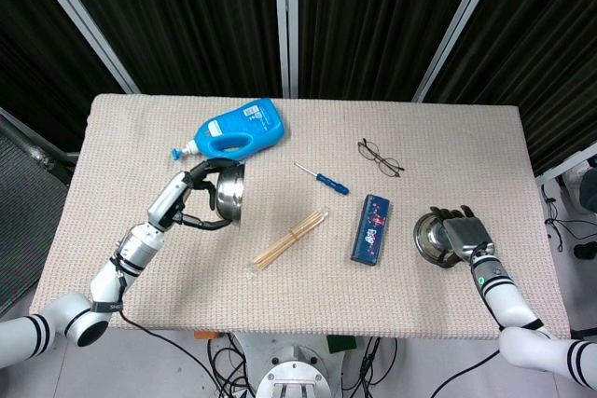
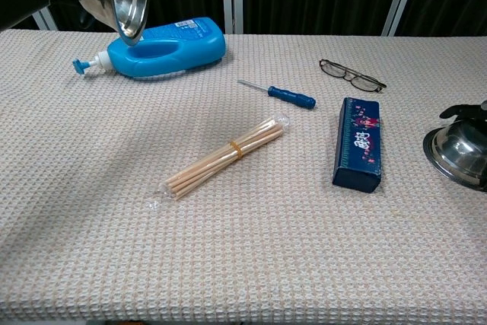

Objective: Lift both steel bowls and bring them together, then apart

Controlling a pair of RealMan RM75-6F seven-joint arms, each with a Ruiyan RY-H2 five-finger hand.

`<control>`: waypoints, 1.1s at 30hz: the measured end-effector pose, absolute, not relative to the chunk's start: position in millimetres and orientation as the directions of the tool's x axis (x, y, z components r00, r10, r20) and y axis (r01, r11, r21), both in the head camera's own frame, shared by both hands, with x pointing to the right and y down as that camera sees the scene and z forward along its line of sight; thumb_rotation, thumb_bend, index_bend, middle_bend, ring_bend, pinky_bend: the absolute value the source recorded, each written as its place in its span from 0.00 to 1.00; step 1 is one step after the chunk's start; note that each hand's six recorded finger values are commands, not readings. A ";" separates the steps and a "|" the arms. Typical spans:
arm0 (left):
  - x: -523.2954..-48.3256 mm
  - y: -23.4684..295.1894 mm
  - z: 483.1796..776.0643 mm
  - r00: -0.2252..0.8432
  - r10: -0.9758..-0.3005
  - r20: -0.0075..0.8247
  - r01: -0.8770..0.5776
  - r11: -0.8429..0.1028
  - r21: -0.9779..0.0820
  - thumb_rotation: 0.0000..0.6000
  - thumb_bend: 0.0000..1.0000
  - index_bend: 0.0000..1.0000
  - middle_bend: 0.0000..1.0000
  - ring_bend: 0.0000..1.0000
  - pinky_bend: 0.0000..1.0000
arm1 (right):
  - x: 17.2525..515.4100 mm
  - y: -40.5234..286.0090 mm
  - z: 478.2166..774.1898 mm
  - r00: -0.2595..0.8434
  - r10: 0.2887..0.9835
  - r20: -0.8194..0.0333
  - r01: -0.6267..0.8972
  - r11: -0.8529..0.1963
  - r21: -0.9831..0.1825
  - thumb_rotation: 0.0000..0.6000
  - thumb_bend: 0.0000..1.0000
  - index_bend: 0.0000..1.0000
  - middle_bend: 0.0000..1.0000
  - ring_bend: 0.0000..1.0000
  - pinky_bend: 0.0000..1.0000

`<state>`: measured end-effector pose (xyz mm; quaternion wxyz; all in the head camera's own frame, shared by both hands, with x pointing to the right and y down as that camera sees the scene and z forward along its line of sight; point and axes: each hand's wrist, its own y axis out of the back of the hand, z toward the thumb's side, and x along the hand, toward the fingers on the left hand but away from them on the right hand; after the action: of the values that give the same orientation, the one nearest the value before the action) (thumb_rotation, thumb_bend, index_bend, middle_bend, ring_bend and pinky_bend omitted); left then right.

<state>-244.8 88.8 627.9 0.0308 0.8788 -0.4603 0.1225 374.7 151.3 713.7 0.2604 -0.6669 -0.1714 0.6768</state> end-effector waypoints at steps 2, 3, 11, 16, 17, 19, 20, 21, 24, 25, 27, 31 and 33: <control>-244.6 88.9 628.2 0.547 -0.801 0.244 -0.816 -0.575 -0.058 1.00 0.16 0.60 0.57 0.48 0.65 | 375.0 149.8 712.8 0.026 0.598 -0.801 -0.122 -0.793 -0.596 1.00 0.03 0.46 0.42 0.36 0.02; -244.6 89.0 628.2 0.547 -0.801 0.244 -0.816 -0.575 -0.058 1.00 0.16 0.60 0.57 0.48 0.65 | 375.3 149.2 712.1 0.027 0.608 -0.793 -0.121 -0.786 -0.607 1.00 0.04 0.50 0.45 0.38 0.03; -247.2 87.5 622.8 0.538 -0.811 0.229 -0.824 -0.563 -0.058 1.00 0.16 0.60 0.57 0.48 0.65 | 375.7 138.0 689.1 0.046 0.687 -0.725 -0.051 -0.723 -0.689 1.00 0.11 0.62 0.53 0.44 0.11; -244.5 84.5 618.4 0.532 -0.820 0.210 -0.831 -0.554 -0.056 1.00 0.16 0.60 0.57 0.48 0.65 | 368.2 120.0 660.8 0.086 0.769 -0.634 0.132 -0.640 -0.757 1.00 0.13 0.64 0.54 0.47 0.20; -242.0 84.0 618.1 0.533 -0.821 0.206 -0.831 -0.553 -0.054 1.00 0.16 0.60 0.57 0.48 0.66 | 365.8 116.3 656.0 0.095 0.784 -0.613 0.180 -0.620 -0.764 1.00 0.13 0.65 0.55 0.47 0.22; -237.9 83.7 618.9 0.536 -0.819 0.204 -0.830 -0.556 -0.049 1.00 0.16 0.60 0.57 0.48 0.66 | 358.7 106.9 645.1 0.120 0.822 -0.557 0.306 -0.564 -0.767 1.00 0.14 0.66 0.56 0.49 0.26; -236.1 83.3 619.8 0.535 -0.820 0.203 -0.831 -0.554 -0.047 1.00 0.16 0.60 0.57 0.48 0.66 | 354.9 102.8 640.6 0.131 0.839 -0.529 0.364 -0.536 -0.761 1.00 0.14 0.66 0.56 0.49 0.26; -235.5 82.6 620.5 0.532 -0.822 0.202 -0.833 -0.551 -0.046 1.00 0.16 0.60 0.57 0.48 0.66 | 346.9 96.5 634.3 0.151 0.864 -0.480 0.467 -0.490 -0.736 1.00 0.15 0.67 0.56 0.49 0.27; -235.0 78.2 623.4 0.508 -0.838 0.198 -0.850 -0.525 -0.040 1.00 0.17 0.60 0.57 0.48 0.66 | 328.4 87.8 626.6 0.187 0.900 -0.394 0.649 -0.414 -0.638 1.00 0.15 0.68 0.56 0.49 0.28; -235.7 76.2 624.3 0.496 -0.845 0.197 -0.857 -0.513 -0.042 1.00 0.17 0.60 0.57 0.48 0.66 | 321.1 85.2 625.0 0.197 0.910 -0.366 0.705 -0.391 -0.592 1.00 0.15 0.68 0.56 0.49 0.29; -237.5 71.4 626.4 0.463 -0.864 0.196 -0.874 -0.482 -0.057 1.00 0.17 0.61 0.58 0.48 0.66 | 300.9 80.3 623.4 0.217 0.929 -0.301 0.820 -0.340 -0.459 1.00 0.15 0.69 0.56 0.49 0.29; -237.9 59.6 629.3 0.376 -0.907 0.189 -0.917 -0.393 -0.066 1.00 0.19 0.61 0.58 0.48 0.66 | 253.8 72.5 627.3 0.236 0.948 -0.215 0.947 -0.274 -0.169 1.00 0.15 0.70 0.56 0.49 0.29; -233.4 54.4 628.7 0.349 -0.920 0.181 -0.932 -0.360 -0.036 1.00 0.19 0.61 0.59 0.48 0.66 | 228.7 65.0 629.3 0.248 0.951 -0.186 0.965 -0.260 -0.041 1.00 0.16 0.70 0.56 0.50 0.29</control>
<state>-233.4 54.4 628.7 0.0365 0.8203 -0.5643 0.0851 228.7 65.0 629.3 -0.0405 -0.7890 -0.6069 0.0867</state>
